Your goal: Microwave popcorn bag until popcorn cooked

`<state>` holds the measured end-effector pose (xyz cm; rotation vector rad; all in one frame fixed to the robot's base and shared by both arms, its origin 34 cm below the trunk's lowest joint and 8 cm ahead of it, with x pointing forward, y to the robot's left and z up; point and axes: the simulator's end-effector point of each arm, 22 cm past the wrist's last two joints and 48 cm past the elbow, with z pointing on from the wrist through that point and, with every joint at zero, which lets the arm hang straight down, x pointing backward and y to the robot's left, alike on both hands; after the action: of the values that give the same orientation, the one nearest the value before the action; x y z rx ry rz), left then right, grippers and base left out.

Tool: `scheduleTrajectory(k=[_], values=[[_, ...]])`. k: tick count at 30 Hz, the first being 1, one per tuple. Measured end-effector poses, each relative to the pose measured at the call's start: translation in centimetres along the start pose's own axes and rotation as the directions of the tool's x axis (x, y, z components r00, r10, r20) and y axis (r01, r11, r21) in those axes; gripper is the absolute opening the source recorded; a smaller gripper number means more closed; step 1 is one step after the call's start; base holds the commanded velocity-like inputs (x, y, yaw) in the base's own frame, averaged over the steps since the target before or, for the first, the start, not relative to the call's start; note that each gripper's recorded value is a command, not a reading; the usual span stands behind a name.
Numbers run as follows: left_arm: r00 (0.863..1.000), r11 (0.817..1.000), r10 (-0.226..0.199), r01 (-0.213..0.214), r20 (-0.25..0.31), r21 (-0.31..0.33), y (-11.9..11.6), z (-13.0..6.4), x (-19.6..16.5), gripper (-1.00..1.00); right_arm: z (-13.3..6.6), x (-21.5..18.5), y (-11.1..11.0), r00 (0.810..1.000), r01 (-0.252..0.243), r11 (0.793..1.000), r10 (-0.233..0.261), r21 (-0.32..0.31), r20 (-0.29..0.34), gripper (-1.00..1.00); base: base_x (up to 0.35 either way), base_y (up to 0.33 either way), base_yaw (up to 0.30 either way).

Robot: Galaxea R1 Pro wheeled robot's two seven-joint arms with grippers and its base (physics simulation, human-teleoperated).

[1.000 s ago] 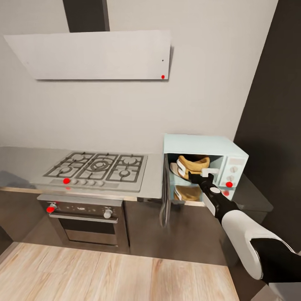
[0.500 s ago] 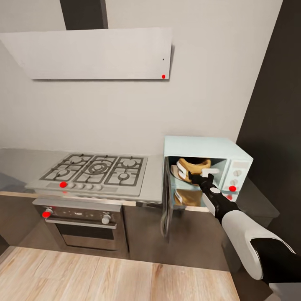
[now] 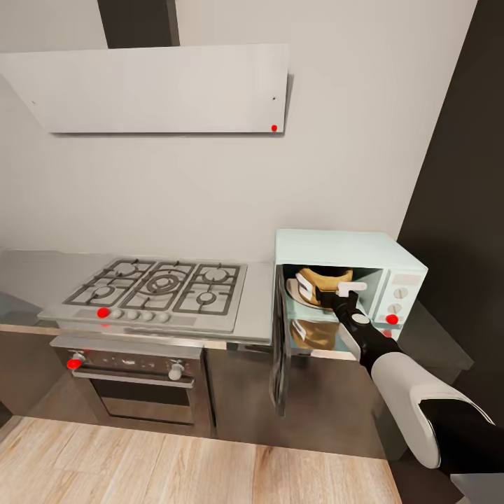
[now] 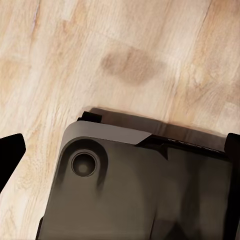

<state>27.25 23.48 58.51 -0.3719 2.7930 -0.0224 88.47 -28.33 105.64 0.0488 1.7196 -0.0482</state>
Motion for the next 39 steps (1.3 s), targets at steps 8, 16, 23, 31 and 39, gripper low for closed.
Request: scheduleTrajectory(k=[8, 16, 23, 31, 39], values=[[1.000, 1.000, 0.000, 0.000, 0.000, 0.000, 0.01, 0.00, 0.00, 1.00, -0.01, 0.02, 0.02, 1.000, 0.000, 1.000, 0.000, -0.001, -0.001, 1.00, 0.106, 0.000, 0.000], [1.000, 1.000, 0.000, 0.000, 0.000, 0.000, 0.01, 0.00, 0.00, 1.00, 0.00, 0.03, 0.02, 1.000, 0.000, 1.000, 0.000, -0.001, -0.001, 1.00, 0.005, 0.000, 0.000], [1.000, 1.000, 0.000, 0.000, 0.000, 0.000, 0.00, -0.01, 0.01, 1.00, -0.03, -0.01, 0.02, 1.000, 0.000, 1.000, 0.000, -0.001, 0.000, 1.00, 0.053, 0.000, 0.000], [1.000, 1.000, 0.000, 0.000, 0.000, 0.000, 0.01, 0.00, 0.00, 1.00, 0.00, 0.03, 0.02, 1.000, 0.000, 1.000, 0.000, -0.001, -0.001, 1.00, 0.026, 0.000, 0.000], [1.000, 1.000, 0.000, 0.000, 0.000, 0.000, 0.00, 0.00, 0.00, 1.00, 0.00, 0.02, 0.02, 1.000, 0.000, 1.000, 0.000, -0.001, 0.000, 1.00, 0.000, 0.000, 0.000]])
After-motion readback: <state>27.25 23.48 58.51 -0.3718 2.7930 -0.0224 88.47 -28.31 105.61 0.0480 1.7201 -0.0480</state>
